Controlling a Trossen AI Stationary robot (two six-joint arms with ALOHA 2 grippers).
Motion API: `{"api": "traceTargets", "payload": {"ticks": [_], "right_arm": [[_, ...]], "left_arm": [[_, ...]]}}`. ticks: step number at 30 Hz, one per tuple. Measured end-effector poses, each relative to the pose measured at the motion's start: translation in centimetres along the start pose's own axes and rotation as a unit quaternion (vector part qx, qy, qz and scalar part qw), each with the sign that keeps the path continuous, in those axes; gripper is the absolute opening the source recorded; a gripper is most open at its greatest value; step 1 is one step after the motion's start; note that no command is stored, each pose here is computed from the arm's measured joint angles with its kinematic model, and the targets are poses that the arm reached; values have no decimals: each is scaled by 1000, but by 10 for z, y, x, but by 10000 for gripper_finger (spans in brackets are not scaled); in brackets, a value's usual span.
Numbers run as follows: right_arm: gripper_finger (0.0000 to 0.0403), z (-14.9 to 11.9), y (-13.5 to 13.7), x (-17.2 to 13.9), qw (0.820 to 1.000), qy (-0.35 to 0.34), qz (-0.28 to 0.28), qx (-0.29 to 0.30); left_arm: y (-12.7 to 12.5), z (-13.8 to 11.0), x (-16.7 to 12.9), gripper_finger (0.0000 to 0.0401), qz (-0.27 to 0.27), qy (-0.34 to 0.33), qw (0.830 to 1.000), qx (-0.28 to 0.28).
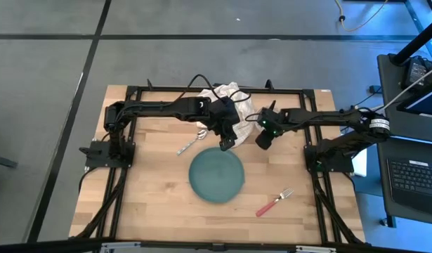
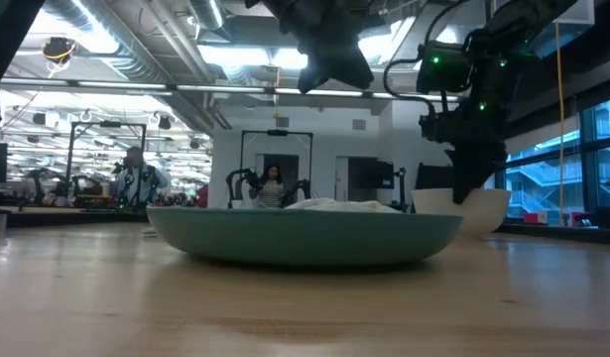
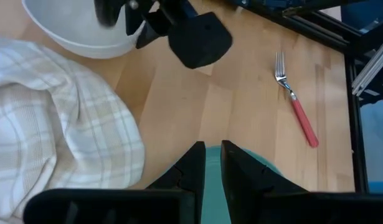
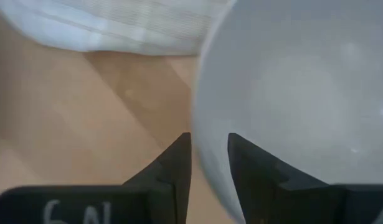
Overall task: Set table place
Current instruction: Put the white bowl onto the green plate
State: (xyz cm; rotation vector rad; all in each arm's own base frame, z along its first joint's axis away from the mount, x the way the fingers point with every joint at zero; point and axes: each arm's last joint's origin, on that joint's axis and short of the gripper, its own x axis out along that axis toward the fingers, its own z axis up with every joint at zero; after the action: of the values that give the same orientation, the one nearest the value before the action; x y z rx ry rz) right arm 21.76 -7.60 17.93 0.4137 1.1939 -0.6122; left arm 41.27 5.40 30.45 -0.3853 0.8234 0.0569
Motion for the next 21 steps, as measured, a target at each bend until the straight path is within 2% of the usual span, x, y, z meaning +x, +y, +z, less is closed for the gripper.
{"api": "traceTargets", "payload": {"ticks": [3,8,12,17,19,21], "right_arm": [[80,1,1,6,1000,8,-5,-1],[13,2,1,7,1000,4,-15,-12],[13,1,4,-2,1000,-1,0,-1],[7,18,20,-41,995,-51,84,-15],[7,27,32,-62,988,-87,125,-34],[6,36,47,-84,977,-129,153,-78]], "left_arm": [[-1,0,-3,43,0,-2,1000,0],[-5,2,-22,34,-2,-13,1000,2],[-11,3,-54,18,5,-36,999,6],[-19,0,-112,2,33,-84,996,9],[-22,-3,-138,3,50,-112,992,11],[-25,-6,-162,6,75,-145,986,10]]}}
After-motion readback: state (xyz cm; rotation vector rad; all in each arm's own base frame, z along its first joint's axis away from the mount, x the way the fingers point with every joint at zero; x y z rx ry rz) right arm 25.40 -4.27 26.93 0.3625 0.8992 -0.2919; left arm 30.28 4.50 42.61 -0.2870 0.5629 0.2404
